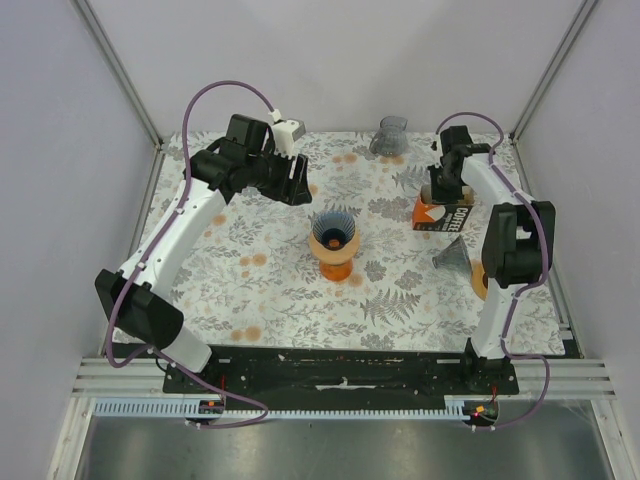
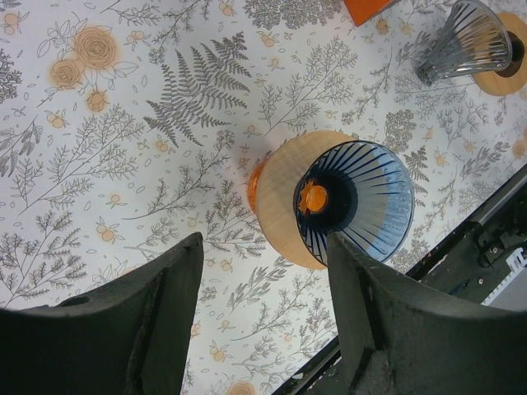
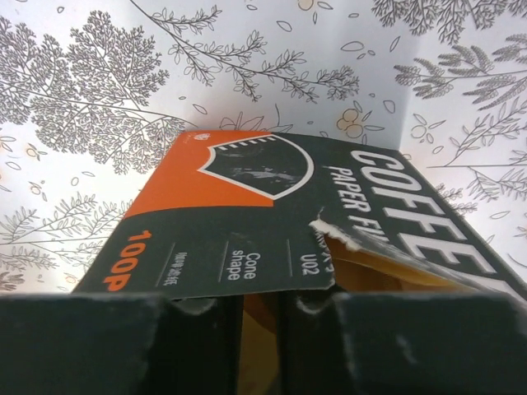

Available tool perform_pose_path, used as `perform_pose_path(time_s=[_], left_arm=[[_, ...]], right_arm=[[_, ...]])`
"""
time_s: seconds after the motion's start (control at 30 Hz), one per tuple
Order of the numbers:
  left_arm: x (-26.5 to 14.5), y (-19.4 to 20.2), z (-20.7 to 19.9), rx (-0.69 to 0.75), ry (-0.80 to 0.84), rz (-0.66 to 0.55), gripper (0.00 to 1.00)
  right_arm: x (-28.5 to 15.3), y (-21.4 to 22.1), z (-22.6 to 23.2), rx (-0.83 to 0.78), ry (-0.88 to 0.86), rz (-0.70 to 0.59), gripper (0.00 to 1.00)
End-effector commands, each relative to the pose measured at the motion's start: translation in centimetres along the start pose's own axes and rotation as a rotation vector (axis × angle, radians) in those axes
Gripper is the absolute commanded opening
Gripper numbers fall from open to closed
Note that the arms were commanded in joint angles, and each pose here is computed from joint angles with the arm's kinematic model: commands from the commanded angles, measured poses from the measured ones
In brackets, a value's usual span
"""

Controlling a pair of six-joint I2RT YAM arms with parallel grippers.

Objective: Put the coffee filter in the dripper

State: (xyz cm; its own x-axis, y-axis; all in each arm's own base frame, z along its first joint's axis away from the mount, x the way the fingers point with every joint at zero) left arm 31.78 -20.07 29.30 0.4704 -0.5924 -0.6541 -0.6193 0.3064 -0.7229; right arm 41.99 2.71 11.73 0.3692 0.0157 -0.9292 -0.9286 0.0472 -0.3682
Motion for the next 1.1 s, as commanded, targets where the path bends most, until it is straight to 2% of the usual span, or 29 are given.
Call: perform_pose_path(time_s=[0.0, 0.07, 0.47, 0.9, 1.07], left_arm=[[-0.9, -1.1, -0.3, 0.032, 0.018, -0.059, 0.67], [-1.0, -1.2, -0.3, 0.034, 0.018, -0.062, 0.67], [-1.6, -1.7, -0.3, 0.037, 0.016, -0.085, 0.67], [-1.7, -1.5, -0.4, 0.038, 0.021, -0.084, 0.67], [-1.8, -1.6, -0.4, 0.042, 0.02, -0.087, 0.67]], right_arm=[[-0.6, -0.6, 0.2, -0.004, -0.009, -0.043, 0.14], [-1.6, -0.9, 0.6, -0.007, -0.045, -0.065, 0.0], [-11.2, -2.6, 0.6, -0.032, -0.063, -0.31, 0.0], [-13.7, -3.1, -0.1, -0.077, -0.039, -0.375, 0.0], [-15.7, -3.2, 0.7, -0.116, -0.096, -0.426, 0.0]])
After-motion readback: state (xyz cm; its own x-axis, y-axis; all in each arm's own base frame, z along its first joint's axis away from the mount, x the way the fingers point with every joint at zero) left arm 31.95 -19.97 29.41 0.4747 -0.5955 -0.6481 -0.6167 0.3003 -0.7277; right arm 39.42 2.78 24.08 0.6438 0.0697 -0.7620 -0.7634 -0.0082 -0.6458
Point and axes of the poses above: each gripper's point midway between its finger pads, its own x axis out along the fingers, its own z axis along the line the jaws close on, y = z × x, the point moved 4 cm from there along -x, back along the fingers, and after that the axes turned 3 degrees about x, right-handed, at the moved point
